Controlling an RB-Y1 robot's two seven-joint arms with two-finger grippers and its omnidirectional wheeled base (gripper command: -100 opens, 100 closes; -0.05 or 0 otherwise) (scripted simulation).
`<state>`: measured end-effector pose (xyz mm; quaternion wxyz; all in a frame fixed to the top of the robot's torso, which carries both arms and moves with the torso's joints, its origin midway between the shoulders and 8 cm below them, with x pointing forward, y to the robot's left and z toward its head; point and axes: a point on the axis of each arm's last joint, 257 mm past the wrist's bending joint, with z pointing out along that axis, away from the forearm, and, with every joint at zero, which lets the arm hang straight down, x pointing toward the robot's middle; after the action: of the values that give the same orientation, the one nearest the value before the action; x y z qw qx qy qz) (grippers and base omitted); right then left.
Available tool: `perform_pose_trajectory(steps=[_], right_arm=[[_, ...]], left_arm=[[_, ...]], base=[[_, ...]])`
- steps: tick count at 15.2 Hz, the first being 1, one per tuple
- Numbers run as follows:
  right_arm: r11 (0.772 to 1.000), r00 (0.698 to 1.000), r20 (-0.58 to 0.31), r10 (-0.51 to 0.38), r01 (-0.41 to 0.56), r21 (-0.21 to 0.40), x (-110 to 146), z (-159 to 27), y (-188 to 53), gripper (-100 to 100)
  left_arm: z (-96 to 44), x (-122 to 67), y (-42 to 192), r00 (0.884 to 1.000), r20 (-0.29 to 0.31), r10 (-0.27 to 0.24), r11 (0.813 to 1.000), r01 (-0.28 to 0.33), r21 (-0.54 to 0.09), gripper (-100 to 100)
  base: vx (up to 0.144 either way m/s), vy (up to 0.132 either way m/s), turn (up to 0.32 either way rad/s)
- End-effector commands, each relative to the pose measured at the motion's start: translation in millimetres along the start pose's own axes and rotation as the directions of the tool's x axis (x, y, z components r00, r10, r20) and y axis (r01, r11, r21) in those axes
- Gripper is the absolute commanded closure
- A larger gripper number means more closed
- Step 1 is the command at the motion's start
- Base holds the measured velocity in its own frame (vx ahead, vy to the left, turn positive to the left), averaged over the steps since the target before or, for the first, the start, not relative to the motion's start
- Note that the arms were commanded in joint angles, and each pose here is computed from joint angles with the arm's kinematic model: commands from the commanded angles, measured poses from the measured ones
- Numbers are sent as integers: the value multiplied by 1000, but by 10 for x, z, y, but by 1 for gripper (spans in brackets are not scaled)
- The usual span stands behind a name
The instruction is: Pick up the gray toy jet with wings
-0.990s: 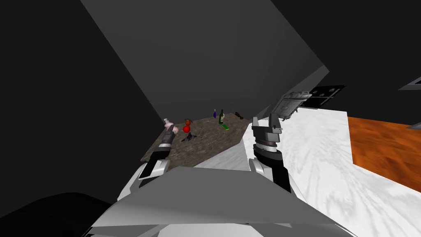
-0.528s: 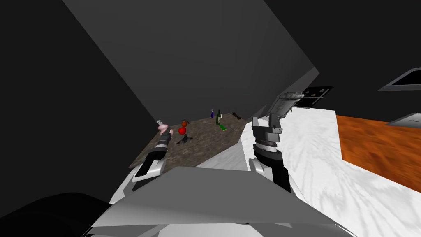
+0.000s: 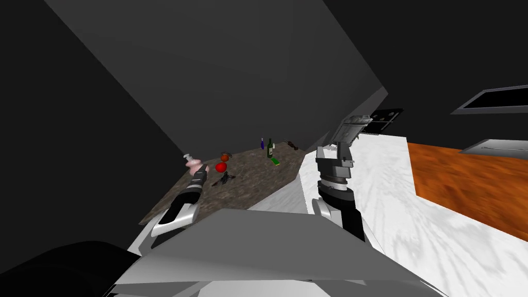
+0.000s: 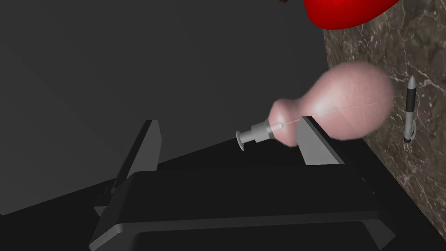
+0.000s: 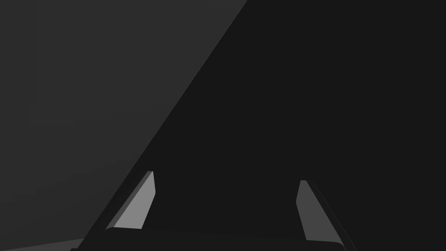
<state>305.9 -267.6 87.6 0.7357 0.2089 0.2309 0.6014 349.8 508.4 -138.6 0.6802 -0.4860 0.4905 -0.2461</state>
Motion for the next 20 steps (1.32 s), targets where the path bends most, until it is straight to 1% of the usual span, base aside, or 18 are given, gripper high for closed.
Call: perform_pose_trajectory(steps=[1,2,3,5,6,7,8,9,10,11,12,13,14,15,17,18,19,20], right_arm=[[1000,1000,0,0,0,0,0,0,0,0],[1000,1000,0,0,0,0,0,0,0,0],[1000,1000,0,0,0,0,0,0,0,0],[1000,1000,0,0,0,0,0,0,0,0],[1000,1000,0,0,0,0,0,0,0,0],[1000,1000,0,0,0,0,0,0,0,0],[1000,1000,0,0,0,0,0,0,0,0],[1000,1000,0,0,0,0,0,0,0,0],[1000,1000,0,0,0,0,0,0,0,0],[1000,1000,0,0,0,0,0,0,0,0],[1000,1000,0,0,0,0,0,0,0,0],[1000,1000,0,0,0,0,0,0,0,0],[1000,1000,0,0,0,0,0,0,0,0],[1000,1000,0,0,0,0,0,0,0,0],[1000,1000,0,0,0,0,0,0,0,0],[1000,1000,0,0,0,0,0,0,0,0],[1000,1000,0,0,0,0,0,0,0,0],[1000,1000,0,0,0,0,0,0,0,0]], left_arm=[[-17,-92,162,1000,17,5,998,-4,-56,-100],[-17,-92,162,1000,17,5,998,-4,-56,-100],[-45,-230,304,999,42,11,995,-7,-102,-100],[-50,-228,345,999,41,11,993,-6,-118,-100],[-90,-366,483,998,66,16,987,-5,-162,-100],[-97,-365,525,998,66,16,984,-4,-179,-100],[-97,-365,526,998,66,16,984,-4,-179,-100],[-149,-501,665,996,91,21,975,0,-224,-100],[-158,-499,704,996,91,21,971,2,-239,-100],[-218,-633,824,993,117,25,961,8,-276,-100],[-234,-630,878,993,116,25,955,11,-297,-100],[-308,-758,1010,990,141,29,941,21,-339,-100],[-322,-756,1047,990,141,29,935,23,-353,-100],[-398,-880,1156,986,166,33,922,34,-386,-100],[-421,-876,1210,986,166,32,913,38,-406,-100],[-511,-992,1325,981,191,36,896,53,-441,-100],[-531,-988,1366,981,190,36,888,56,-457,-100],[-624,-1098,1471,976,215,39,870,72,-487,-100]], base=[[61,-67,-73],[41,-50,-19],[61,-56,-63],[53,-49,-46],[44,-54,-82],[53,-61,-76],[43,-45,-16],[60,-60,-77],[70,-58,-66],[88,-76,-99],[76,-78,-76],[73,-74,-75],[77,-69,-56],[88,-80,-81],[66,-67,-41],[59,-62,-62],[66,-62,-64],[72,-65,-88]])
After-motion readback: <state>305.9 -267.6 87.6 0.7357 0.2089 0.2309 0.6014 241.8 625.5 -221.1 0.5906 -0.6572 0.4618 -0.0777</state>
